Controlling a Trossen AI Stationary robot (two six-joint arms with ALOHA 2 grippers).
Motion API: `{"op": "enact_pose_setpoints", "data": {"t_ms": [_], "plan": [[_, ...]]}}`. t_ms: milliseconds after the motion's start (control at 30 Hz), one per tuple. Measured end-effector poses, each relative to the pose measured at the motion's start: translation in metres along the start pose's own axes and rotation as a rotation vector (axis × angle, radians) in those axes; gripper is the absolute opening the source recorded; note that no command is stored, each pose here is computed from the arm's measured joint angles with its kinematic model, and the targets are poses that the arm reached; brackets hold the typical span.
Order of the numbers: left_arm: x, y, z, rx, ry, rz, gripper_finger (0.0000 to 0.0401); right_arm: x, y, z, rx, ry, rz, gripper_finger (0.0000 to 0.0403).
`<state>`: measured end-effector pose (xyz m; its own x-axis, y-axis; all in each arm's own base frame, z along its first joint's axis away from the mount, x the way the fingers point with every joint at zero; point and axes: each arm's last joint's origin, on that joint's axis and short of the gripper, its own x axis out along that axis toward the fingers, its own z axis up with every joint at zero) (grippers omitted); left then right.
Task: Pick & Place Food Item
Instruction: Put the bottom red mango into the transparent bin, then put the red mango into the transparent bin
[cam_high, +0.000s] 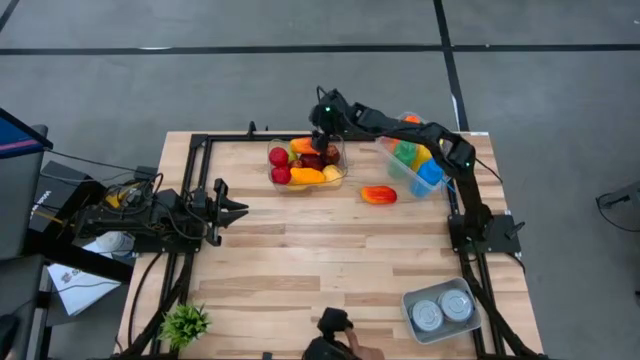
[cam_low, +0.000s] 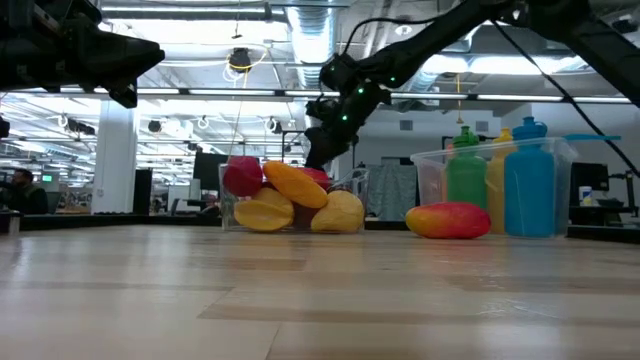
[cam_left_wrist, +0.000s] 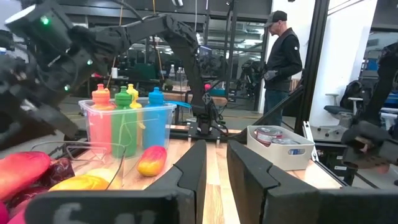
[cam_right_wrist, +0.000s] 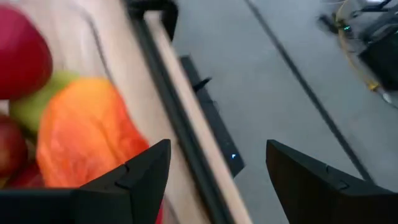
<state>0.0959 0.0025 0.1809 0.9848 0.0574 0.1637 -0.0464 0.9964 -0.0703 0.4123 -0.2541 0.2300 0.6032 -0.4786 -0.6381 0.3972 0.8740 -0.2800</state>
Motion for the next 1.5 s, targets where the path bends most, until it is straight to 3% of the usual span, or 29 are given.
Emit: {"op": "enact_pose_setpoints", "data": {"t_ms": [233, 867, 967, 1200, 1367, 1500], "plan": [[0.000, 0.000, 0.000, 0.000, 0.000, 0.000, 0.0053, -0.004, 0.013, -0.004, -0.070, 0.090, 0.065, 0.0255], [0.000, 0.000, 0.000, 0.000, 0.000, 0.000, 0.0053, -0.026, 0.016, 0.019, -0.110, 0.101, 0.062, 0.0255], [0.000, 0.000, 0.000, 0.000, 0.000, 0.000, 0.0053, -0.056, 0.017, 0.032, -0.147, 0.147, 0.095, 0.0255], [0.000, 0.000, 0.000, 0.000, 0.000, 0.000, 0.0053, -0.167, 0.020, 0.034, -0.151, 0.285, 0.165, 0.0255], [0.000, 0.000, 0.000, 0.000, 0.000, 0.000, 0.0053, -0.227, 0.023, 0.010, -0.064, 0.326, 0.172, 0.0255], [0.000, 0.000, 0.000, 0.000, 0.000, 0.000, 0.0053, -0.247, 0.032, -0.019, -0.009, 0.282, 0.166, 0.0255]]}}
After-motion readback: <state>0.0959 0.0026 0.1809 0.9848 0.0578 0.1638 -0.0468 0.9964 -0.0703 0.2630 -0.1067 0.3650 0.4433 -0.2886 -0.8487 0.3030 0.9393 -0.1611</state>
